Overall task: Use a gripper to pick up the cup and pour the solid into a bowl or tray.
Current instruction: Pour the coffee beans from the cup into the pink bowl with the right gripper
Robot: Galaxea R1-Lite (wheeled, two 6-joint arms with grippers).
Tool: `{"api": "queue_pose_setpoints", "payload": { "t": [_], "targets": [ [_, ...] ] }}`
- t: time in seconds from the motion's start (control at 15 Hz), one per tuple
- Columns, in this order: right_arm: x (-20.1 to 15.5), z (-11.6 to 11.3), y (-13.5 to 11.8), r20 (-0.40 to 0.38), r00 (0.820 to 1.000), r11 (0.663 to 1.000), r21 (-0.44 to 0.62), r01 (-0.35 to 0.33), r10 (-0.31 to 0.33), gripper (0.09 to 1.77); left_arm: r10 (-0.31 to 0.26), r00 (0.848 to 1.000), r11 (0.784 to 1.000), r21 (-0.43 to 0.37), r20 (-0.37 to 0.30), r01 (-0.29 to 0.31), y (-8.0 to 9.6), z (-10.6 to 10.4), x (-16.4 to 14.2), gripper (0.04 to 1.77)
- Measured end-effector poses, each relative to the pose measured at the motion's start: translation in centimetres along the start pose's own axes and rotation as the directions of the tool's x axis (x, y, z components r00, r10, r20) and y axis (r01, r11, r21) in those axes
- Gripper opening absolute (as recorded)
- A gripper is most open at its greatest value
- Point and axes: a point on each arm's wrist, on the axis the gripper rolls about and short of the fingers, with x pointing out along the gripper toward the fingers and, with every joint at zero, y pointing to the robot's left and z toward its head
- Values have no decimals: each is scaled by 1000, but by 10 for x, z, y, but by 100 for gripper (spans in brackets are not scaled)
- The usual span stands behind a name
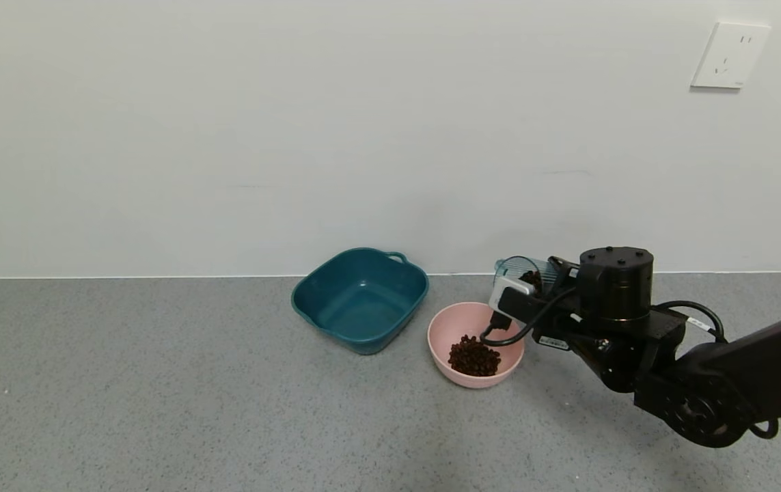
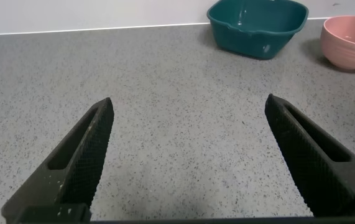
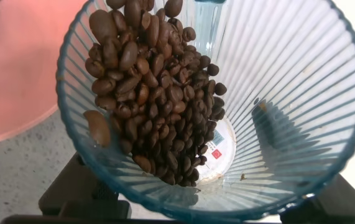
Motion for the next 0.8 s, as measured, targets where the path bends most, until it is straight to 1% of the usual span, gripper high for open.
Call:
{"api": "queue_pose_setpoints", "payload": {
  "t": [0.13,0.27,0.47,0.53,0.67,0.8],
  "targets": [
    [2,-8,-6,8,1000,997,72,2,-3,134,0,1000,1000,0,1,0,0,0,0,175],
    [7,-18,-12,20,1000,987,160,-13,10,134,0,1000,1000,0,0,0,0,0,0,175],
    [14,-34,-17,12,1000,958,285,-22,19,134,0,1000,1000,0,0,0,0,0,0,175],
    [15,-37,-17,11,1000,941,337,-24,22,134,0,1000,1000,0,1,0,0,0,0,175],
    [19,-45,-16,2,999,896,443,-31,33,134,0,1000,1000,0,0,0,0,0,0,175],
    [23,-54,-12,-20,999,838,545,-31,49,134,0,1000,1000,0,0,0,0,0,0,175]
  ]
}}
